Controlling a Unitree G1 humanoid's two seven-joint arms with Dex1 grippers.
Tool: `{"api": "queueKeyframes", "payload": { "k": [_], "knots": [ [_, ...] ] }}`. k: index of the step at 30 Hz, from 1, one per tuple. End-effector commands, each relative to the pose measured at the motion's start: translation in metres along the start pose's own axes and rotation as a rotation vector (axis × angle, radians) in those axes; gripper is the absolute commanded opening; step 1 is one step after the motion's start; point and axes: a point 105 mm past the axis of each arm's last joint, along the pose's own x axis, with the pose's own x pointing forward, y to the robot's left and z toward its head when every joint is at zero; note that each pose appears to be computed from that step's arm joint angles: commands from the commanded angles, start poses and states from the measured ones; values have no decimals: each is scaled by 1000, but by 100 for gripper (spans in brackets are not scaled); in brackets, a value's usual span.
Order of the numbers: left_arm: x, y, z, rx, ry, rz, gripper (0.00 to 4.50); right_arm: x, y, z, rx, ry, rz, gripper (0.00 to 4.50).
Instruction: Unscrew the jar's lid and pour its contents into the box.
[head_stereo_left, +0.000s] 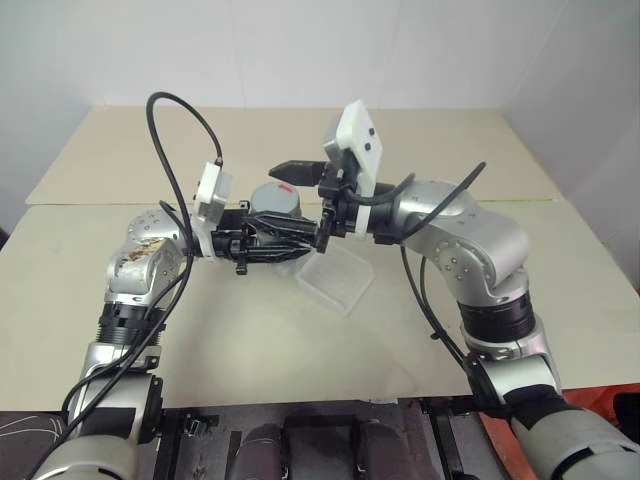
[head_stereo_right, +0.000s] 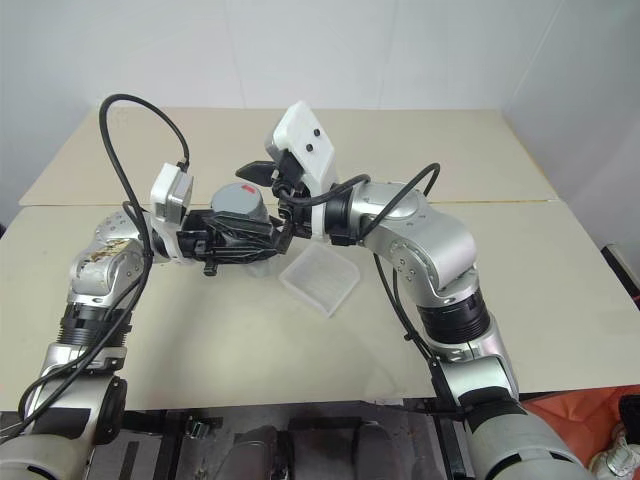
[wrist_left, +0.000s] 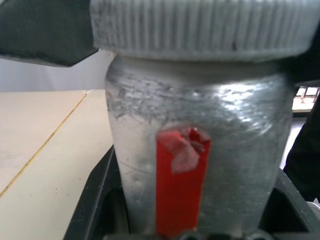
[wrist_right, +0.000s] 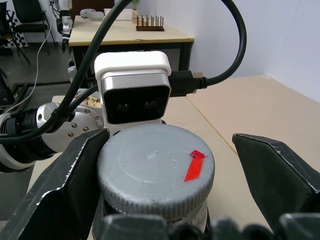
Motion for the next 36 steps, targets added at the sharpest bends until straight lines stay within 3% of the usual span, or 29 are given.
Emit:
{"api": "queueKeyframes", "payload": {
  "k": [1, 24, 36],
  "knots": [
    [1, -4, 14, 51, -17, -31, 201, -17, -16, 11, -35, -35, -75, 447],
    [-4, -4, 15, 57, -3, -41, 201, -58, -39, 11, -48, -11, -187, 447],
    [-2, 0, 14, 59, -8, -21, 201, -54, -4, 20, -56, -36, -27, 447]
  ]
}}
